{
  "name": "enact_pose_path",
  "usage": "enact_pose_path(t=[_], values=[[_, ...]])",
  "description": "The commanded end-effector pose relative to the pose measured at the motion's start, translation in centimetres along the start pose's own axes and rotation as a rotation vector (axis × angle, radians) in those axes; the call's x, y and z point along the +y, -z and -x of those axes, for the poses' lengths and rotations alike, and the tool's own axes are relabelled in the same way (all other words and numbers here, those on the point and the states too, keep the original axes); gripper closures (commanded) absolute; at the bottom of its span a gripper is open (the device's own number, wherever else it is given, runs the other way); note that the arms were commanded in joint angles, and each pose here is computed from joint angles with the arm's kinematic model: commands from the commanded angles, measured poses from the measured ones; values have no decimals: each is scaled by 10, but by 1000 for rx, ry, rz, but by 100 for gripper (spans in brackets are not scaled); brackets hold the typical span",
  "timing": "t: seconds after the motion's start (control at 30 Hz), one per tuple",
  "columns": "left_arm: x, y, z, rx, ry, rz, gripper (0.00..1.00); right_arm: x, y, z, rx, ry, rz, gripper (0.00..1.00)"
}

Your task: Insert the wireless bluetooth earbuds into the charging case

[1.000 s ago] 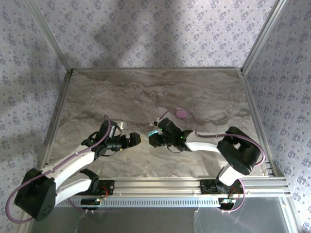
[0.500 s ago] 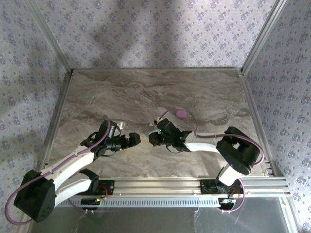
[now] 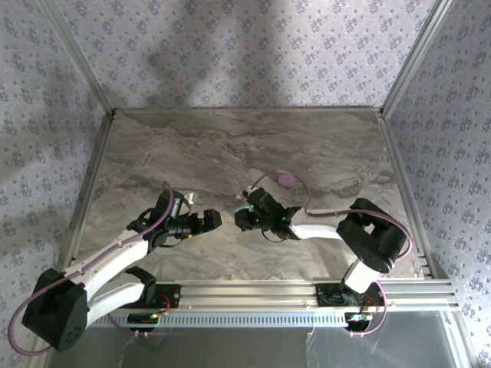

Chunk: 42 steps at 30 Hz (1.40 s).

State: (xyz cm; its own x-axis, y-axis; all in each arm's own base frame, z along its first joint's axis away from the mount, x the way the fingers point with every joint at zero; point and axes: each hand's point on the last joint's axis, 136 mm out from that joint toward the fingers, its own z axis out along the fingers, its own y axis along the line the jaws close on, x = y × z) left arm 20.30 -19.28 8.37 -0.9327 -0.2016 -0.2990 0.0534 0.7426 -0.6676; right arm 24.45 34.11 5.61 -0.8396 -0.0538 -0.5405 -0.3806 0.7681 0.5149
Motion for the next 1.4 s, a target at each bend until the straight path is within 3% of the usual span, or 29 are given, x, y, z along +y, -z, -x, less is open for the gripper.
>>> enact_pose_path(t=[0.0,0.8,1.37], values=[[-10,7,10,-31,-23,-19,0,-4,-4,-1,-7,-4,-20,84],[-8,10,13,-42,-15,-10,0,-15,-5,-12,5,-7,-70,83],[-9,12,15,-46,-13,-10,0,-12,7,-7,-20,-6,-86,72]])
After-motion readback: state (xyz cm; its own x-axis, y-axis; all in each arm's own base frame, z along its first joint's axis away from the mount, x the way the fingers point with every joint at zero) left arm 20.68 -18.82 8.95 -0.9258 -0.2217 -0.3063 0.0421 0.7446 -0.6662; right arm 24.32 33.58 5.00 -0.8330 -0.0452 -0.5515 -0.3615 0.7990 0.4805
